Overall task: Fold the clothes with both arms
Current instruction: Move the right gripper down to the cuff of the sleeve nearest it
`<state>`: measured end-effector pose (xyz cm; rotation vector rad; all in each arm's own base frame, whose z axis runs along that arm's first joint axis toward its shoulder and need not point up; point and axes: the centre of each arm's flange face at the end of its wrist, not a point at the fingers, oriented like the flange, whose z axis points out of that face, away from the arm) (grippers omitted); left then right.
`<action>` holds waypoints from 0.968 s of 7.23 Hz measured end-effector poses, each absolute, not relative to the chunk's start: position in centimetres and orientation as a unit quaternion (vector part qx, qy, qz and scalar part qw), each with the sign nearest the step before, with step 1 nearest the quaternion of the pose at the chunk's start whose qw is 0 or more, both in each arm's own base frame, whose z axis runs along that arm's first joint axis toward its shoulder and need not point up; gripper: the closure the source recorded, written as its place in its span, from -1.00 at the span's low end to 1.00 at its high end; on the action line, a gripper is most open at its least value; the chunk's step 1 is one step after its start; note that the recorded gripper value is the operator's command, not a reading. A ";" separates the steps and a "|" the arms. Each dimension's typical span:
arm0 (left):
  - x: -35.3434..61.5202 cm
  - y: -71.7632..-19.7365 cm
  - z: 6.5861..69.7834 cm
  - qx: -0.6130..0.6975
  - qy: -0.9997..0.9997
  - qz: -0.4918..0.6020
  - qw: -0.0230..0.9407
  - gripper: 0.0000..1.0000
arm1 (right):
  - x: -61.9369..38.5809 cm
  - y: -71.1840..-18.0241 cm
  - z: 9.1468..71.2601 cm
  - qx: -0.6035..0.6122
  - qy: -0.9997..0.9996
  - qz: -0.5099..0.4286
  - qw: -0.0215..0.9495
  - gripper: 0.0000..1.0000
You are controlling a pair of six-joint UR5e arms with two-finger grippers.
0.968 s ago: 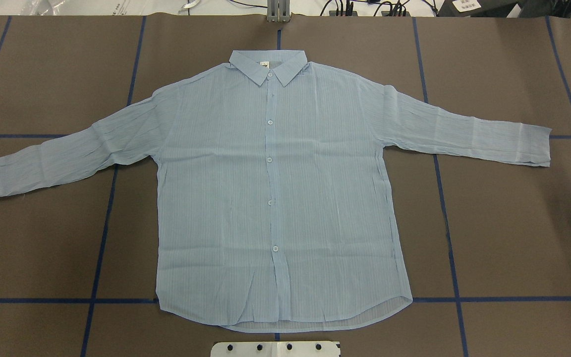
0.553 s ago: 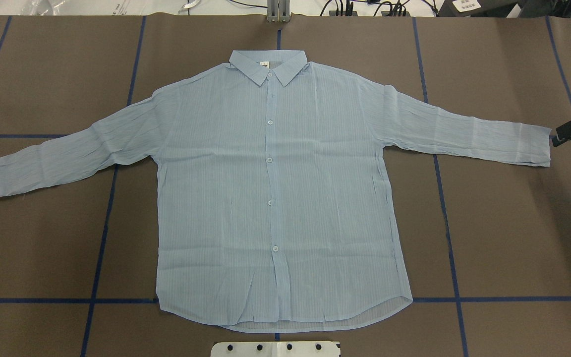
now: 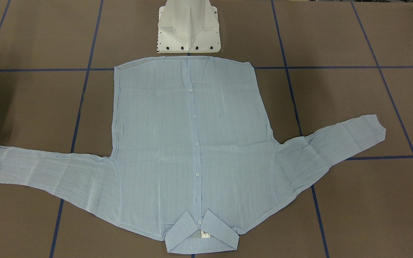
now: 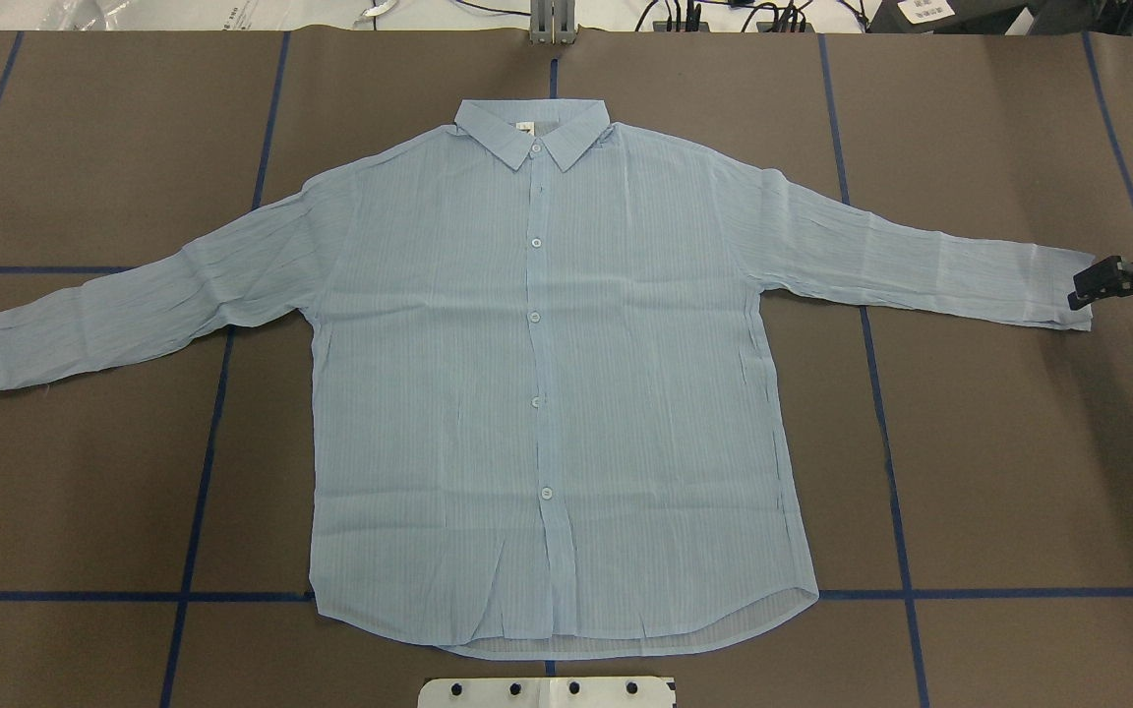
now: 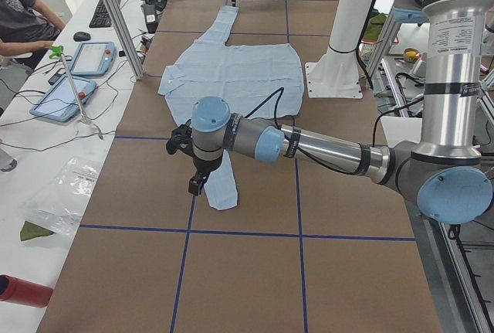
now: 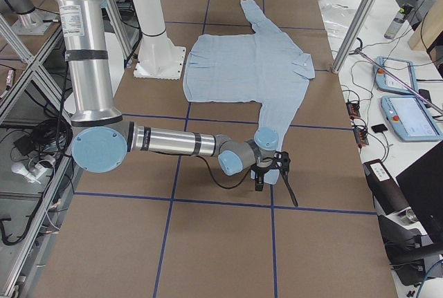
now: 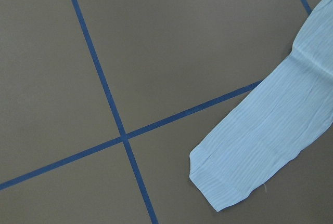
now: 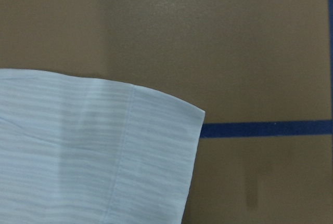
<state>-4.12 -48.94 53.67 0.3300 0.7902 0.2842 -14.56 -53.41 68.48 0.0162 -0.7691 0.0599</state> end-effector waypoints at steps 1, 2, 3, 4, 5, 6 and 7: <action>-4.1 -48.9 53.7 0.159 0.382 0.137 0.900 -1.00 | -14.9 -53.4 68.7 0.005 -0.372 0.034 0.927 -0.61; -4.1 -48.9 53.8 0.158 0.382 0.137 0.900 -1.00 | -15.3 -53.3 68.7 0.003 -0.371 0.034 0.928 -0.52; -4.1 -49.0 54.0 0.157 0.382 0.136 0.900 -1.00 | -15.8 -53.3 68.6 0.002 -0.371 0.031 0.928 -0.52; -4.2 -49.0 53.9 0.158 0.382 0.136 0.900 -1.00 | -16.3 -53.3 68.5 0.001 -0.371 0.027 0.928 -0.52; -4.2 -49.0 53.8 0.159 0.382 0.136 0.900 -1.00 | -16.6 -53.2 68.5 0.000 -0.371 0.024 0.928 -0.51; -4.2 -48.9 53.7 0.160 0.382 0.137 0.900 -1.00 | -16.7 -53.2 68.5 -0.001 -0.371 0.023 0.928 -0.40; -4.2 -48.9 53.5 0.161 0.382 0.137 0.900 -1.00 | -16.8 -53.2 68.5 -0.002 -0.373 0.022 0.928 -0.32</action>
